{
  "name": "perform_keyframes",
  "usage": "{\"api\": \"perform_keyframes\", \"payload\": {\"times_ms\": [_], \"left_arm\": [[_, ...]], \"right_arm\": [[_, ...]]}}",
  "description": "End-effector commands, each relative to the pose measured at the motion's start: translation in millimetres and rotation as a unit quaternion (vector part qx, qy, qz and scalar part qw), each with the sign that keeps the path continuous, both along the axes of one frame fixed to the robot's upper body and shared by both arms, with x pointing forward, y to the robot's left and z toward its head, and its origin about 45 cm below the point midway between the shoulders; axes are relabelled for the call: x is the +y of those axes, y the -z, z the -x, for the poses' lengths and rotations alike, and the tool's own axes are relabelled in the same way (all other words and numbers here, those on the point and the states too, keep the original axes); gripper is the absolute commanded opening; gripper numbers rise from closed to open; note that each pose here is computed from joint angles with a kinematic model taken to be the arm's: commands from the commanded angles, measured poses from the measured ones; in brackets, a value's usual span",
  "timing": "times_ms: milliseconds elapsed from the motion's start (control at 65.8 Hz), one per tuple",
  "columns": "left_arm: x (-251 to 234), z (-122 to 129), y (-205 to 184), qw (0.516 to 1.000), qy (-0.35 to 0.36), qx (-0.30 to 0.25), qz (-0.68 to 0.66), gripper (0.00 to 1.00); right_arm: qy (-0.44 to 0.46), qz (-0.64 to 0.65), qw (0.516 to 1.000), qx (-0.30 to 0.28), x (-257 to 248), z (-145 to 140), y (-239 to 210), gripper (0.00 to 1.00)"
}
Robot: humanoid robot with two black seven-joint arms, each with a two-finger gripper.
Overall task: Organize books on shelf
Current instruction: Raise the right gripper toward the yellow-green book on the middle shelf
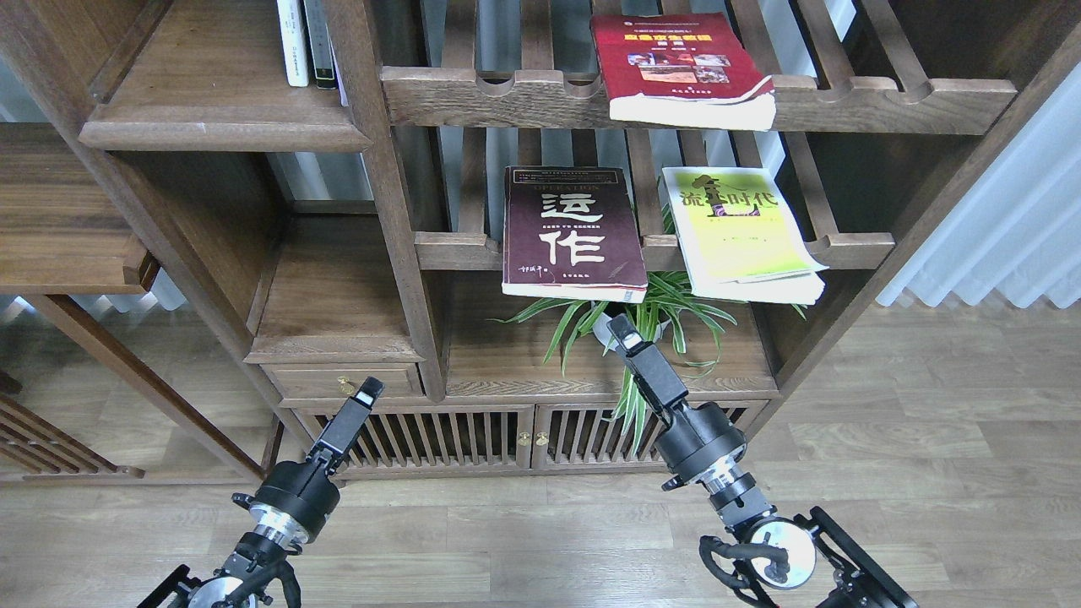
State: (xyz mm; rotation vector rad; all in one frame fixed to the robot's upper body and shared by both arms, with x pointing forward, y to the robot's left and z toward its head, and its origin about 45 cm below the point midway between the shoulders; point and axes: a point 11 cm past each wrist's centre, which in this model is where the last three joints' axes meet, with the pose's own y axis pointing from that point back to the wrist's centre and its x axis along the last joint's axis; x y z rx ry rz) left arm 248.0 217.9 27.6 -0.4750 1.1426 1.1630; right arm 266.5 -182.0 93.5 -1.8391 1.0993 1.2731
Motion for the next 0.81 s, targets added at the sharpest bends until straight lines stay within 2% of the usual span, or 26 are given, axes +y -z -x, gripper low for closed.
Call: {"api": "perform_keyframes", "payload": {"times_ms": [0, 791], "left_arm": [[2.9, -0.2, 0.4, 1.0, -0.003, 0.001, -0.001, 1.0], [-2.6, 3.2, 5.0, 1.0, 0.016, 0.013, -0.002, 1.0]], "right_arm": [[0.009, -0.015, 1.0, 0.007, -1.2, 1.1, 0.8, 1.0], [0.021, -0.018, 1.0, 0.013, -4.3, 5.3, 5.0, 1.0]]}}
